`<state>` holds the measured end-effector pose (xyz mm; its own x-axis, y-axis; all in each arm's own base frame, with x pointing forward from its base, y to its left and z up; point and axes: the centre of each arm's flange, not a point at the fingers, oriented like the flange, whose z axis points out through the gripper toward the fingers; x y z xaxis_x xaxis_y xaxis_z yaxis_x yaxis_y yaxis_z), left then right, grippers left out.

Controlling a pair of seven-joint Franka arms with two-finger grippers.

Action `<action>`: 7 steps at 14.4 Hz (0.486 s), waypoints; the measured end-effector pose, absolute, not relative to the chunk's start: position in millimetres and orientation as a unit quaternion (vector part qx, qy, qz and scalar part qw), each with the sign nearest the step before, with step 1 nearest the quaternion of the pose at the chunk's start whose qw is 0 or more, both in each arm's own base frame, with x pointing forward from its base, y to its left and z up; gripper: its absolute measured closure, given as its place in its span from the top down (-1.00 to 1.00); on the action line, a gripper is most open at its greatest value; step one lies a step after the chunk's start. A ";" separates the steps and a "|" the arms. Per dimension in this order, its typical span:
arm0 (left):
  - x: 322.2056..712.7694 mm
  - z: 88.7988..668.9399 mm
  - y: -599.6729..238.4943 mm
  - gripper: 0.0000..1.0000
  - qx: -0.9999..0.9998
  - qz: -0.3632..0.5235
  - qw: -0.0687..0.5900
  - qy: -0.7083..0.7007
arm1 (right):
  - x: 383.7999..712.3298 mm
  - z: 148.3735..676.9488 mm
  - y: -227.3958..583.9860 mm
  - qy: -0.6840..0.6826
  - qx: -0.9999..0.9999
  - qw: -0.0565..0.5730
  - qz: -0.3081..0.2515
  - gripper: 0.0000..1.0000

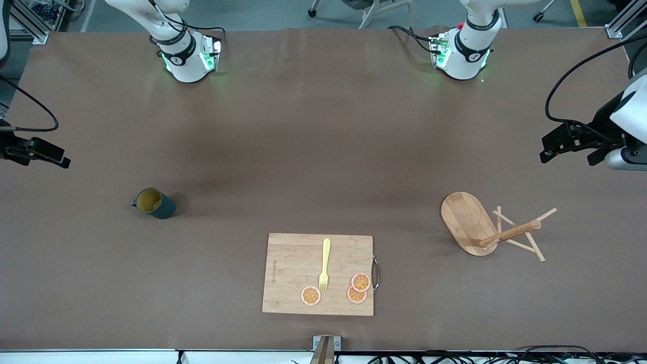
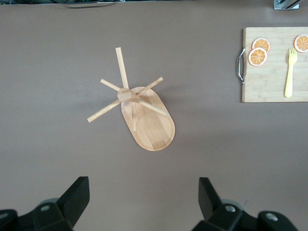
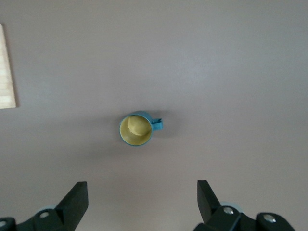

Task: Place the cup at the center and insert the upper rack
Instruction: 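Reach the right gripper down to the teal mug and grasp it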

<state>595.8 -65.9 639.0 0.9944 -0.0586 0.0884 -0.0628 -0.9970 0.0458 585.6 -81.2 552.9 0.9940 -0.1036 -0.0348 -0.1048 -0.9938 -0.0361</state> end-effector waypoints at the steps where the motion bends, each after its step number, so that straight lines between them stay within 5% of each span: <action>1: 595.7 639.0 -67.3 1.00 0.998 0.043 0.024 -0.032 | 589.1 538.8 -84.2 0.055 -0.998 0.020 0.031 1.00; 7: 595.7 638.9 -68.5 1.00 0.998 0.044 0.025 -0.033 | 611.7 442.1 -95.7 0.058 -0.992 0.016 0.112 1.00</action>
<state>595.7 -68.5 638.9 0.9941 -0.0632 0.0885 -0.0676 -0.9966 0.0468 611.7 -95.7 442.1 0.9684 -0.1112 -0.2232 -0.1183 -0.9928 -0.0186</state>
